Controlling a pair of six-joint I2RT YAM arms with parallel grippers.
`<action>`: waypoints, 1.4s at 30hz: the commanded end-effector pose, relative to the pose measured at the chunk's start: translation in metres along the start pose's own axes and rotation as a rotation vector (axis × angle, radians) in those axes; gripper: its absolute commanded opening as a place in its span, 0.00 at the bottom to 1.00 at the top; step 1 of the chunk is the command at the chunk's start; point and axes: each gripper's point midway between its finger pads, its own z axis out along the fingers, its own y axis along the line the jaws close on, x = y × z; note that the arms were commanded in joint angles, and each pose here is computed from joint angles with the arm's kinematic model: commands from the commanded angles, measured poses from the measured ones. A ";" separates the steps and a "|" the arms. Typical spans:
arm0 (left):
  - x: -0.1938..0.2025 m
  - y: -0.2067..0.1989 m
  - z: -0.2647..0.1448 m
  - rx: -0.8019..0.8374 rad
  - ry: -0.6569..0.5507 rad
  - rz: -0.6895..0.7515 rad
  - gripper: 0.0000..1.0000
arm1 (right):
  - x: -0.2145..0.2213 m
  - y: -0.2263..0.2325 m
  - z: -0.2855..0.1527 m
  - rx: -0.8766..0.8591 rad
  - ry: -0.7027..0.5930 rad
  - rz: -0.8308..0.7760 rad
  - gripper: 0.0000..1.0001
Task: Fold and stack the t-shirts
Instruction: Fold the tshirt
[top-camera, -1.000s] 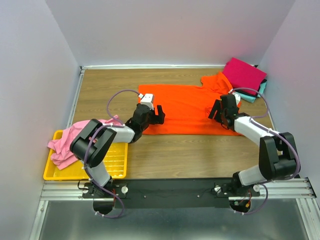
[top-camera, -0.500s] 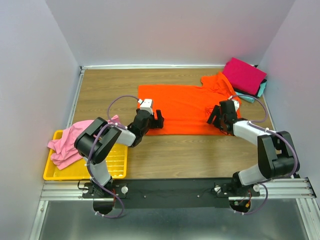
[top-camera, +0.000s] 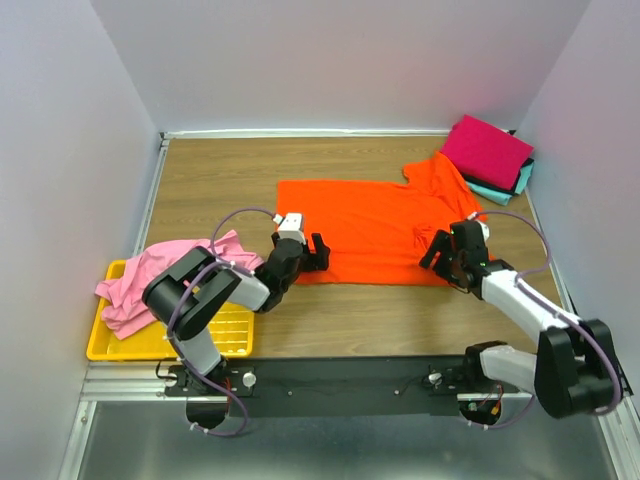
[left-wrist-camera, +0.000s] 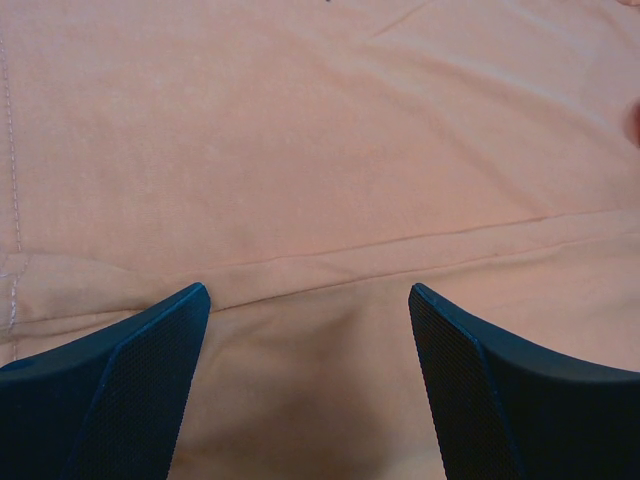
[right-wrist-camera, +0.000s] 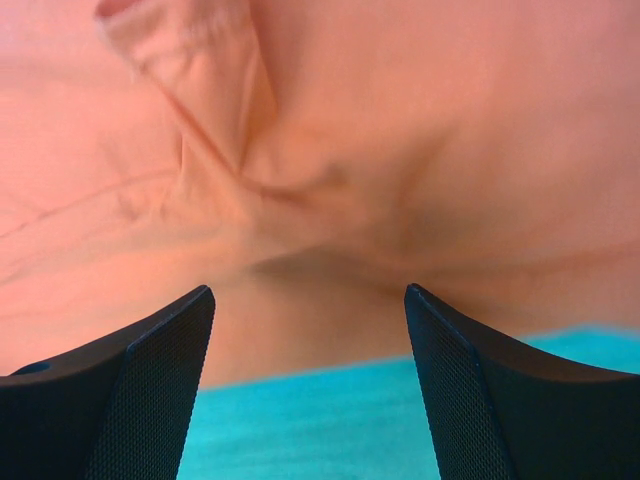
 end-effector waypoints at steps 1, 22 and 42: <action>0.049 0.028 -0.022 -0.124 0.142 -0.004 0.89 | 0.018 -0.002 -0.019 -0.026 0.052 0.020 0.84; -0.044 -0.041 0.004 -0.026 -0.027 0.065 0.89 | -0.050 0.004 0.013 0.103 -0.111 -0.075 0.87; 0.038 -0.010 0.012 -0.037 0.137 0.107 0.90 | 0.018 -0.017 0.012 0.132 0.124 -0.027 0.87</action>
